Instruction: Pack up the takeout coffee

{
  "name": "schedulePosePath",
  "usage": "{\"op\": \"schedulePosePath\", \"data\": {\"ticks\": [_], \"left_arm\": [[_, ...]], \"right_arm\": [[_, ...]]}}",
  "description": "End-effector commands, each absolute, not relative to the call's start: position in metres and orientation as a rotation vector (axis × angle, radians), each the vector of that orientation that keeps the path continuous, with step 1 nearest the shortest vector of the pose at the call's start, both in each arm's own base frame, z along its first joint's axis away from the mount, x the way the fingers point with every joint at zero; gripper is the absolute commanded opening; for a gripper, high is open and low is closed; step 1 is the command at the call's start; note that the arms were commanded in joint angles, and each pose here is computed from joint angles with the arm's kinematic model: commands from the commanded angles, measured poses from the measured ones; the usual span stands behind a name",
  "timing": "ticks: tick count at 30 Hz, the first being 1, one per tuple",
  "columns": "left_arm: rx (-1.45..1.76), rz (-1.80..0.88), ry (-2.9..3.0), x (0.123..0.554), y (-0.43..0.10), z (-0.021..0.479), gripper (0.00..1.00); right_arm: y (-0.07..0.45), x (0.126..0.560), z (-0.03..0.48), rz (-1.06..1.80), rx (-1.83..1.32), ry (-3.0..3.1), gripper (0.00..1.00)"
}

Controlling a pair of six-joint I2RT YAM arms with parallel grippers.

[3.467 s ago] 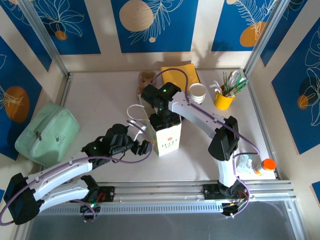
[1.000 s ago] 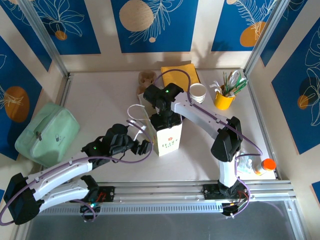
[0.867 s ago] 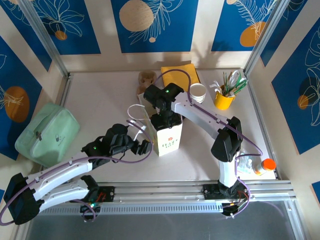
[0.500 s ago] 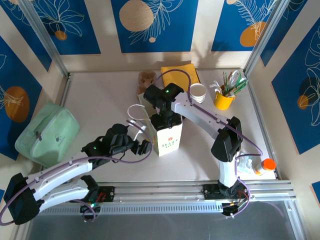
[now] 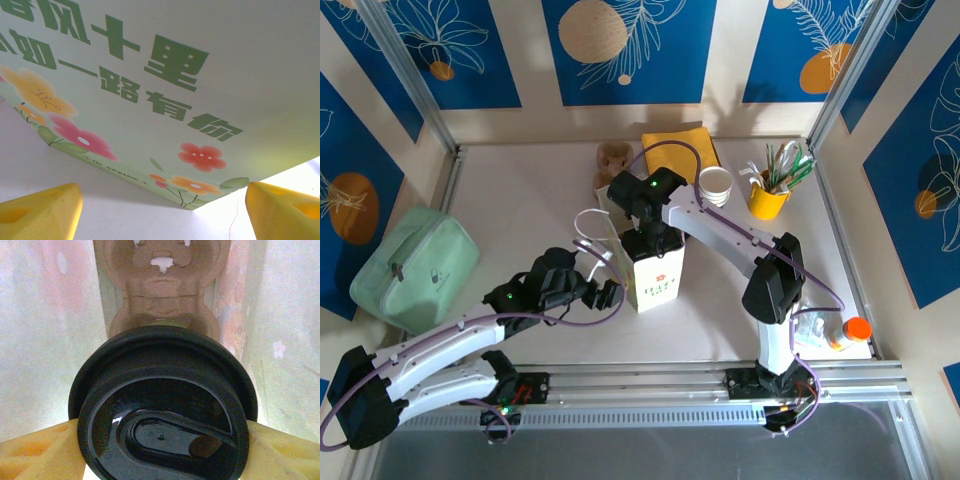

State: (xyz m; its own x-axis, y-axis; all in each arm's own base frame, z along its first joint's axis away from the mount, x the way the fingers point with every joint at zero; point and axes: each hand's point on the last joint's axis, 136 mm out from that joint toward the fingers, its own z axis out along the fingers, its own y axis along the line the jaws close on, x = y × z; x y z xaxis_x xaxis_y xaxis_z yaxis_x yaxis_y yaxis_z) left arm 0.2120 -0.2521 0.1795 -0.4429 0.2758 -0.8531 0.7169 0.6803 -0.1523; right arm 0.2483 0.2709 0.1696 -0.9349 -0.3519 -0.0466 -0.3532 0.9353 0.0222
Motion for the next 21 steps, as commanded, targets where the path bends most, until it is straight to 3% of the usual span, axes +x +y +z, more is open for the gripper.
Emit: {"op": "schedulePosePath", "data": {"ticks": [1, 21], "left_arm": [[0.763, -0.634, 2.001, 0.2132, -0.2533, 0.1884, 0.84], [0.768, -0.632, 1.994, 0.214, -0.2542, 0.1904, 0.85]], "right_arm": [[0.2692, 0.243, 0.1626, 0.049, -0.558, 3.092, 0.7], [0.2697, 0.2448, 0.1679, 0.046, -0.559, 3.082, 0.7]]}}
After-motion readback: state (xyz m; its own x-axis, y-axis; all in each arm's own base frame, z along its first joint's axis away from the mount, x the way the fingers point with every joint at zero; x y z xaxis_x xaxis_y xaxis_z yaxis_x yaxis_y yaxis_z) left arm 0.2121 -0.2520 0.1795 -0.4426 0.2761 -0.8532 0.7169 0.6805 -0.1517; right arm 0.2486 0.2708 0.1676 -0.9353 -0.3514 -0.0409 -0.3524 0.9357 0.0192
